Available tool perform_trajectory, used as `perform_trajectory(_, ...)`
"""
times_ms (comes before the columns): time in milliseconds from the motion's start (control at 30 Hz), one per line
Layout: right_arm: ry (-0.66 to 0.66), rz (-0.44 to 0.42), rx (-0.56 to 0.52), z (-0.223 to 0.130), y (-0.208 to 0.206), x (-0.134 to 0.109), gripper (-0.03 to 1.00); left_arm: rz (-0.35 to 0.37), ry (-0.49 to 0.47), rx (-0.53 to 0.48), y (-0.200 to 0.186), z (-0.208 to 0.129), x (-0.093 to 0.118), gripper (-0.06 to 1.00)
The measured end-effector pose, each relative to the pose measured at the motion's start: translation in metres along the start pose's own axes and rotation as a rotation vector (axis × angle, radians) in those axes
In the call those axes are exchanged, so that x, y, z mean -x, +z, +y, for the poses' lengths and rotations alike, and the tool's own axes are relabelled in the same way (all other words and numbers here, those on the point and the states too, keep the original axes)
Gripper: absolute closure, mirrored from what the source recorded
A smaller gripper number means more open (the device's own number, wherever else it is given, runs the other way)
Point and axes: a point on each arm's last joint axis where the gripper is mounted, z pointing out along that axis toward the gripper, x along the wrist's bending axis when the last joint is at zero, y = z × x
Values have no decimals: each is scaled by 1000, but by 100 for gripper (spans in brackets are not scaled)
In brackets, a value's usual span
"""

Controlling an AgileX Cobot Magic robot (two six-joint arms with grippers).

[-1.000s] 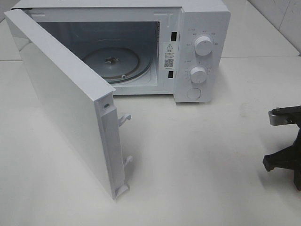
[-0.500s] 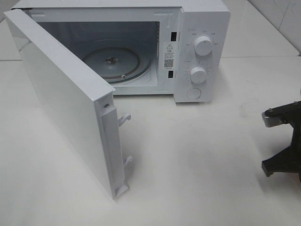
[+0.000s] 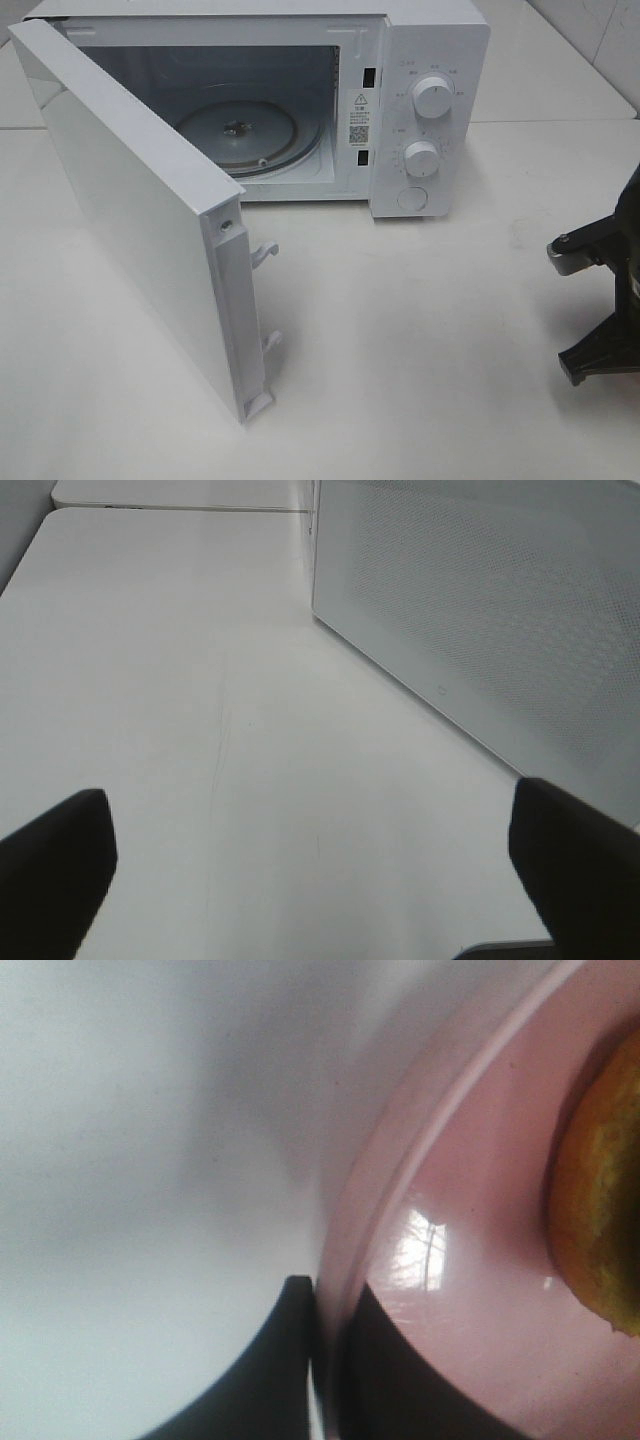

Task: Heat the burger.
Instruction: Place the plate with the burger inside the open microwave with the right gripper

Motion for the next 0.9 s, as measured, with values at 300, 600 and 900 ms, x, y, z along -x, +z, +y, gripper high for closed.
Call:
perform_trajectory(300,-51,-27,32,-7,-16,-7,94,0,0,0,0,0,0,-5)
perform_trajectory(600,-82,-66,72,-20,-39,-5,94,0,0,0,0,0,0,-5)
perform_trajectory(900,-146,-81,116,-31,-56,-9,94,0,0,0,0,0,0,-5)
